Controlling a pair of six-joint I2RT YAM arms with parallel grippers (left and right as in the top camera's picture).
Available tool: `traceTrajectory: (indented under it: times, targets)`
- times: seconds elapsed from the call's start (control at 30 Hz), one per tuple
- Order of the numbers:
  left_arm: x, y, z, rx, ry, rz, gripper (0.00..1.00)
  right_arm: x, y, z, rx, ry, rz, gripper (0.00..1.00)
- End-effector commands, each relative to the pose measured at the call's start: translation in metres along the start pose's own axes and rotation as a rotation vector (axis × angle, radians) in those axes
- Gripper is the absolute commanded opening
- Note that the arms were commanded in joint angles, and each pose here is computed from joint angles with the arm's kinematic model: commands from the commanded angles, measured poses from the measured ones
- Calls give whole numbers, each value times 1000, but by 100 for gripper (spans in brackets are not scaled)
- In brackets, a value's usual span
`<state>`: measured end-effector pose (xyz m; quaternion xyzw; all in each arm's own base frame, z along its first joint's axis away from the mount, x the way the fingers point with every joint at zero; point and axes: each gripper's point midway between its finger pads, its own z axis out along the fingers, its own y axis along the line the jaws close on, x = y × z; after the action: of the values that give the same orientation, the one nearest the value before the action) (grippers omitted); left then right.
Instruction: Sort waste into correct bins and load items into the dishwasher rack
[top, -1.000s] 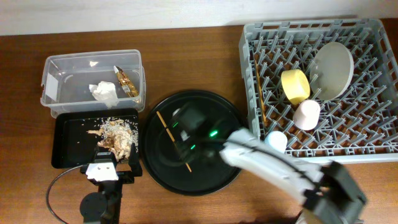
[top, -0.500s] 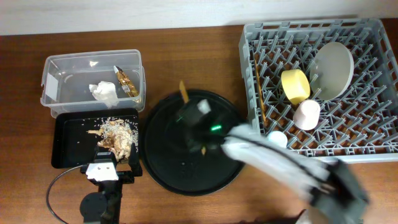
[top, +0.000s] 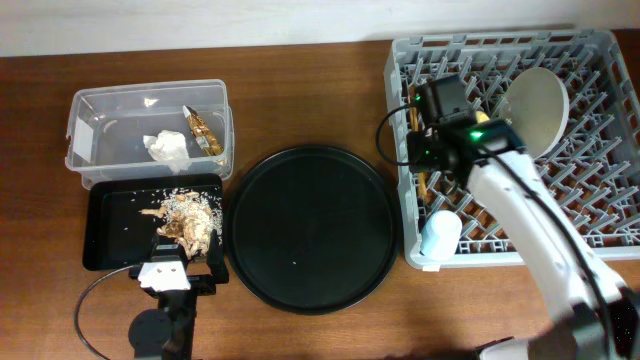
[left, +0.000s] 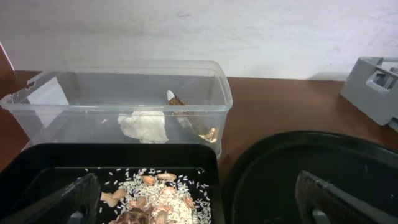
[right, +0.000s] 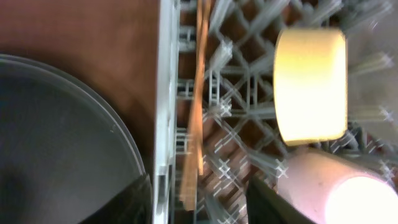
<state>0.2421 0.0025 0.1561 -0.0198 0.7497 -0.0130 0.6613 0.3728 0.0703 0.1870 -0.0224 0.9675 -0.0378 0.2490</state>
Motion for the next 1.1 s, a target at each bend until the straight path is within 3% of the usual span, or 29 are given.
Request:
traceTrajectory:
  times: [0.0,0.03,0.07,0.17,0.23,0.33,0.5,0.67,0.83,1.07]
  targets:
    - [1,0,0,2,0,12,99,-27,17,-134,-165,-284,-13,53]
    - [1,0,0,2,0,12,99,-21,22,-162,-200,-342,-31,56]
    - [1,0,0,2,0,12,99,-7,25,-194,-248,-398,-43,99]
    - [1,0,0,2,0,12,99,30,42,-261,-453,-509,-98,99]
    - [1,0,0,2,0,12,99,48,30,-274,-463,-524,-100,99]
    - [1,0,0,2,0,12,99,80,-23,-277,-275,-538,-59,99]
    - [1,0,0,2,0,12,99,114,-93,-293,-70,-722,122,98]
    - [1,0,0,2,0,12,99,137,-117,-201,135,-803,330,99]
    - [1,0,0,2,0,12,99,158,-114,-107,156,-830,384,99]
    - [1,0,0,2,0,12,99,143,-103,-38,123,-927,398,99]
